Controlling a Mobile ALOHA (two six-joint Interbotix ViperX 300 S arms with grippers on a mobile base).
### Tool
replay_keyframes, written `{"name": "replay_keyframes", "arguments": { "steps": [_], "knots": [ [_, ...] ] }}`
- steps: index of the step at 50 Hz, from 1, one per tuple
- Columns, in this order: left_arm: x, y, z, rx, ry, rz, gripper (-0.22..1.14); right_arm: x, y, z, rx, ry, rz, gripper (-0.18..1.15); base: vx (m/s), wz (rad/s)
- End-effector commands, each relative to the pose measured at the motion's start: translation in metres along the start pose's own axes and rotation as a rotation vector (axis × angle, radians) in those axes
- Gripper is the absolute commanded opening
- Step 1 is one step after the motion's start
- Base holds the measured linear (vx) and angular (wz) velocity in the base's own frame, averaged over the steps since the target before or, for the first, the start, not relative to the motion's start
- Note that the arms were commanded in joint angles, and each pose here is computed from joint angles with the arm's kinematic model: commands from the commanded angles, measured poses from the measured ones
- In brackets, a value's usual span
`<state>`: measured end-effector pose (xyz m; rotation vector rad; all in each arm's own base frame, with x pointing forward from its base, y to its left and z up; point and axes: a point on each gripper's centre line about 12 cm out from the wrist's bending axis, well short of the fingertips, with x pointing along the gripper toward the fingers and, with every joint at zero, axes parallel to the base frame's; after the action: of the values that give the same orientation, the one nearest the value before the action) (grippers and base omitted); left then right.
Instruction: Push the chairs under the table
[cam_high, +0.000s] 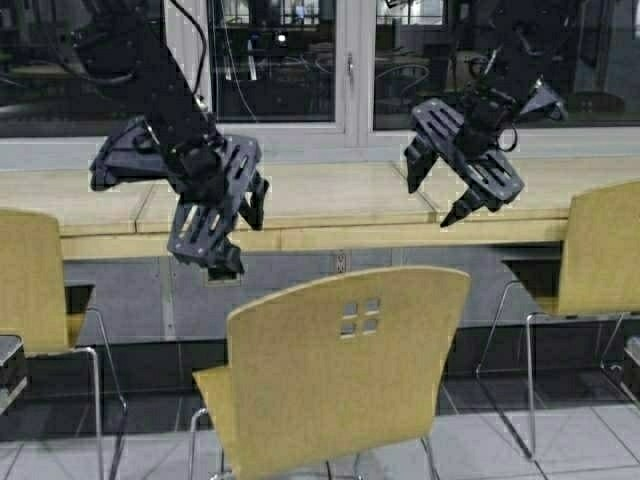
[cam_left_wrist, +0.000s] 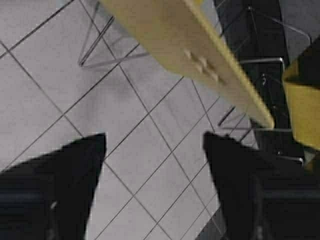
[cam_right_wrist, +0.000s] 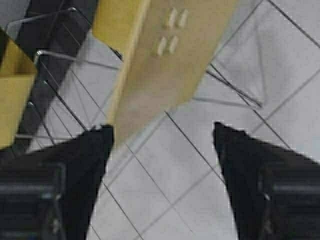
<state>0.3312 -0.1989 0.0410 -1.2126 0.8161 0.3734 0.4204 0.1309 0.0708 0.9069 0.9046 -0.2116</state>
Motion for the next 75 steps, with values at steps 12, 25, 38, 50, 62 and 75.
{"name": "replay_keyframes", "arguments": {
  "steps": [12, 25, 38, 50, 62, 75],
  "knots": [
    [0.011, 0.007, -0.014, -0.053, 0.063, 0.077, 0.93, 0.001, 0.004, -0.002, 0.049, 0.035, -0.006, 0.94, 0.23, -0.01],
    [0.015, 0.018, -0.019, -0.114, 0.069, 0.129, 0.93, 0.013, -0.019, -0.016, 0.104, 0.093, -0.079, 0.94, 0.18, -0.01],
    [0.018, 0.025, -0.036, -0.141, 0.109, 0.177, 0.93, 0.019, -0.043, -0.029, 0.146, 0.123, -0.144, 0.94, 0.11, 0.06],
    [0.028, 0.027, -0.039, -0.147, 0.106, 0.187, 0.93, 0.024, -0.04, -0.024, 0.152, 0.115, -0.137, 0.94, 0.05, 0.03],
    [0.052, 0.031, -0.041, -0.2, 0.087, 0.209, 0.93, 0.041, -0.042, -0.013, 0.172, 0.112, -0.145, 0.94, 0.01, 0.0],
    [0.083, 0.02, -0.043, -0.23, 0.079, 0.186, 0.93, 0.077, -0.047, -0.01, 0.182, 0.132, -0.167, 0.94, 0.0, 0.0]
  ]
}}
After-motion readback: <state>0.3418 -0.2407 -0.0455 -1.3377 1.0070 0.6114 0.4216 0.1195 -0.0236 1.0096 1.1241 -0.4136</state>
